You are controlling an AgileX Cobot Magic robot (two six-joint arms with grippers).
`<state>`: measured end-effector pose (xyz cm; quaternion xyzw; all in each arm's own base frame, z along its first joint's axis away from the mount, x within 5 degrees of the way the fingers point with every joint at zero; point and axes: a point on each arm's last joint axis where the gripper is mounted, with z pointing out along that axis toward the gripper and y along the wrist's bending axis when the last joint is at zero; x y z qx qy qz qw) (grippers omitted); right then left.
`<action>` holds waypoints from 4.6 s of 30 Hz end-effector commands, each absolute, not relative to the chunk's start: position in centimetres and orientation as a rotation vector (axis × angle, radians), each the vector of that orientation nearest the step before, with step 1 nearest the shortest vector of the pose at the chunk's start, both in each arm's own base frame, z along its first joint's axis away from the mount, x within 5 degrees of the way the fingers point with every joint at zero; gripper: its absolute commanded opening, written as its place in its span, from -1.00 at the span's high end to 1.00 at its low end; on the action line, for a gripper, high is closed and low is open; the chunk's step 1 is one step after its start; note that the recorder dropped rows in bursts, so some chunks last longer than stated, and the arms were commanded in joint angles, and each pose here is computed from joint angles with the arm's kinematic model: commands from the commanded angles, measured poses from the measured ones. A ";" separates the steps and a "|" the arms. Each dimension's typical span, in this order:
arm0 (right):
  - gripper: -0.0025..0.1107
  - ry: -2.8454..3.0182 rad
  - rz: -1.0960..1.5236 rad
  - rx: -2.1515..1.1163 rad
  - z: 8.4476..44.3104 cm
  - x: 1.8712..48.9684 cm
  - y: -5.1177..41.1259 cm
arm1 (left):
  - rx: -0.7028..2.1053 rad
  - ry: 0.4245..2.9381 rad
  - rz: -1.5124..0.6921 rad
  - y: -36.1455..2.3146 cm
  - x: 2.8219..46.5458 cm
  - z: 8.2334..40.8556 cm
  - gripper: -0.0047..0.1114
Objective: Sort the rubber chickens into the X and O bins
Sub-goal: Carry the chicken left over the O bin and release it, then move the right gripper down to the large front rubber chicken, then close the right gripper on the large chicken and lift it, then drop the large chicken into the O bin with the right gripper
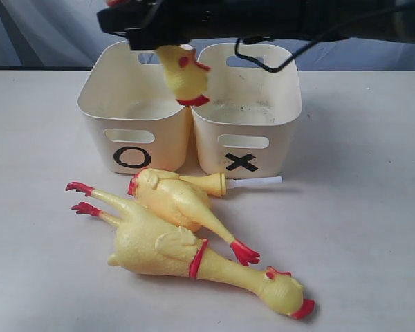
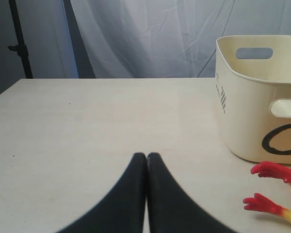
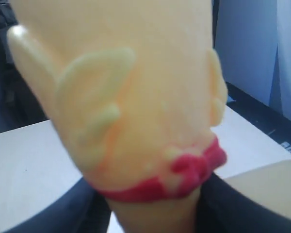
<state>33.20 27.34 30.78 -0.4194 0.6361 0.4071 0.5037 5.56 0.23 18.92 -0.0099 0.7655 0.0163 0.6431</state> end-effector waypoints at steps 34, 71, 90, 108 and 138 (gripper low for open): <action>-0.02 1.443 0.975 -0.914 35.8 37.0 32.4 | -0.022 1.721 0.032 0.2 5.5 19.2 0.92; -0.24 2.206 0.408 -1.898 22.2 24.0 30.7 | -0.021 1.721 0.034 0.2 5.5 19.2 0.92; -0.56 2.429 0.453 -2.086 10.4 21.4 34.3 | -0.020 1.721 0.036 0.2 5.5 19.2 0.92; 0.97 2.212 0.446 -2.198 22.2 19.3 35.3 | -0.020 1.721 0.036 0.2 5.5 19.2 0.92; 0.24 1.597 0.415 -0.663 26.6 37.1 36.9 | -0.020 1.721 0.036 0.2 5.5 19.2 0.92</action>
